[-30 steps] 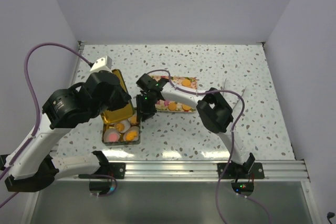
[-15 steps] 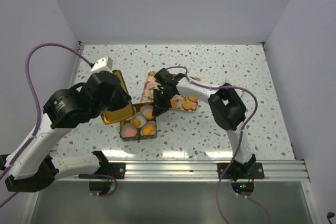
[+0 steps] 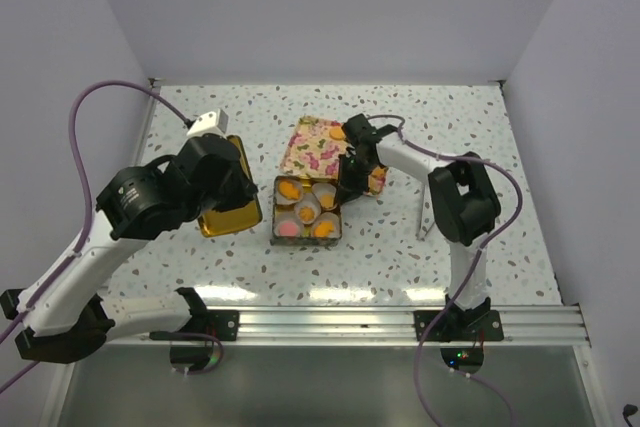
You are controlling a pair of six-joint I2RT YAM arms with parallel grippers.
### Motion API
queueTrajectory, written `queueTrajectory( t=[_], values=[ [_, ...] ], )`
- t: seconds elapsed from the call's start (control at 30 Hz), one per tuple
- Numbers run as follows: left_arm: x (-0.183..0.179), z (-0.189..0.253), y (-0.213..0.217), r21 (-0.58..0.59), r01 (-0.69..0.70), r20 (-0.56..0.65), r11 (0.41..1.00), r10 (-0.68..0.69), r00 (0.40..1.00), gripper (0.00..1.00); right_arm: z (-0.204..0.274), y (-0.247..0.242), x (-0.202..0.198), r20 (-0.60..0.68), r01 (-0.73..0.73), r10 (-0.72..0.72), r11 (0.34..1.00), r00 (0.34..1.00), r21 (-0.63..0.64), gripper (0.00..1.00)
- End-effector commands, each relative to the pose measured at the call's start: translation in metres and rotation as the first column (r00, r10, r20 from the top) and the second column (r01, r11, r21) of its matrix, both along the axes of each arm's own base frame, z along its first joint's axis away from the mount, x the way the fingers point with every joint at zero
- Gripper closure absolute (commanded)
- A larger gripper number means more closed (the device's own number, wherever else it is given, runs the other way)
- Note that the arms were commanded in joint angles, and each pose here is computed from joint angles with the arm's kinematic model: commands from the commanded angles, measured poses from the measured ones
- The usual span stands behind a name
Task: Pack the cookies
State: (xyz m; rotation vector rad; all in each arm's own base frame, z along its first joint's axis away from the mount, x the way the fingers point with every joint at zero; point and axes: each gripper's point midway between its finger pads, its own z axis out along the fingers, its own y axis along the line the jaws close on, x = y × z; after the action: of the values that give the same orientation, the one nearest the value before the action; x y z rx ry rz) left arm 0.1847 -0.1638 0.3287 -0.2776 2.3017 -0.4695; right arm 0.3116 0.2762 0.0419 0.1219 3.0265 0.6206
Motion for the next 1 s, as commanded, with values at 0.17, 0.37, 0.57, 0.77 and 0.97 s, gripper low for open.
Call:
queueTrajectory(
  t=[0.17,0.37,0.57,0.77,0.97],
  values=[
    [0.014,0.013,-0.02,-0.03,0.053,0.06,0.998,-0.051,0.997,1.0,0.031,-0.048,0.035,0.133,0.057,-0.043,0.993,0.99,-0.104,0.8],
    [0.018,0.016,-0.035,-0.051,0.115,0.086,0.992,-0.111,0.99,1.0,0.041,-0.039,0.045,0.15,0.003,0.007,0.998,0.989,-0.063,0.58],
    [0.015,0.039,-0.089,-0.172,0.361,0.209,0.917,-0.324,0.923,1.0,0.076,-0.039,0.046,0.21,-0.016,0.025,0.999,0.977,-0.043,0.34],
    [-0.002,0.097,-0.129,-0.286,0.595,0.426,0.751,-0.456,0.781,1.0,0.149,-0.07,0.029,0.331,0.048,-0.062,0.998,0.942,0.051,0.2],
    [-0.027,0.176,-0.136,-0.374,0.768,0.721,0.52,-0.358,0.593,1.0,0.203,-0.091,0.036,0.184,0.18,-0.396,0.721,0.9,0.669,0.21]
  ],
)
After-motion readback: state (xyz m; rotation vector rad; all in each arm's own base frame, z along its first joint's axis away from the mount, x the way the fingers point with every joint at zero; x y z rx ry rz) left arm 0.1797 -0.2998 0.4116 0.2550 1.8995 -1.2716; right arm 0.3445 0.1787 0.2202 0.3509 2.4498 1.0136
